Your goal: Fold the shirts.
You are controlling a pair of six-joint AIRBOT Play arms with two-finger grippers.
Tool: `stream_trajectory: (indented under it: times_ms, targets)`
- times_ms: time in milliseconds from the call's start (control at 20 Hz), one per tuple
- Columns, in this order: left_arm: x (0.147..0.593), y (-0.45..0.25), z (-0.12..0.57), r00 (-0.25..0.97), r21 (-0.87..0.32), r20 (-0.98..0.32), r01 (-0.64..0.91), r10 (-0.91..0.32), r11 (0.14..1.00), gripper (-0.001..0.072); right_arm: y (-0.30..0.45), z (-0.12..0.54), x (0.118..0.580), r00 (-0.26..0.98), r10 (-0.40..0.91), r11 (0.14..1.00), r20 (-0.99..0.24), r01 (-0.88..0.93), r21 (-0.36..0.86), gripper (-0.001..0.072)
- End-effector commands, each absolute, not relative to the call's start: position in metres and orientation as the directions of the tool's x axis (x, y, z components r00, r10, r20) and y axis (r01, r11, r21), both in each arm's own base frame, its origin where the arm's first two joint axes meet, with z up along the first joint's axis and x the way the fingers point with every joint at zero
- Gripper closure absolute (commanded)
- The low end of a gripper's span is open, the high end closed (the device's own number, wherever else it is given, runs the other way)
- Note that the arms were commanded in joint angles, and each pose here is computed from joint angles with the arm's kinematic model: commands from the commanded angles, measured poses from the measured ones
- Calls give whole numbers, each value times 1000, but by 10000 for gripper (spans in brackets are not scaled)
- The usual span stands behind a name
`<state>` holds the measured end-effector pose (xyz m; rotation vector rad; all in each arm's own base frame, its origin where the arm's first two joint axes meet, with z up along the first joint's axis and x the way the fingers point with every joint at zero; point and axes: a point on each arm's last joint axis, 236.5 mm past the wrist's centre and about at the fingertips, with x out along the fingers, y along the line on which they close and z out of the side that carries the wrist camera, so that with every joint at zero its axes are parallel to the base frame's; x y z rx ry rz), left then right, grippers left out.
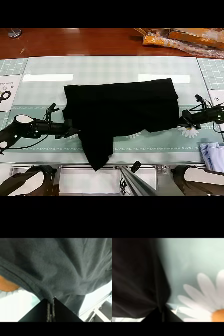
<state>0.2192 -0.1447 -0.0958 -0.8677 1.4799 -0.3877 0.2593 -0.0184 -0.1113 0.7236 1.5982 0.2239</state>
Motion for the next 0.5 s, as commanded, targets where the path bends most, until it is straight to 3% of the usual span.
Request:
stream_trajectory:
  times_ms: [0, 200, 350, 450]
  targets:
    - [227, -143, -91, 120, -708, -698, -262, -706, 656, 682, -10, -107, 265, -9, 550, 807, -835, 264, 529, 679]
    - [265, -145, -33, 194, -749, -659, -73, -727, 659, 682, -46, -39, 329, 237, 440, 860, -866, 166, 482, 680]
    - [316, -132, 32, 374, -729, -620, 52, -690, 683, 683, -43, 29, 394, 484, 442, 822, -755, 118, 557, 681]
    - [346, -120, 55, 473, -714, -597, 55, -648, 698, 682, -36, 57, 426, 581, 417, 832, -699, 64, 550, 681]
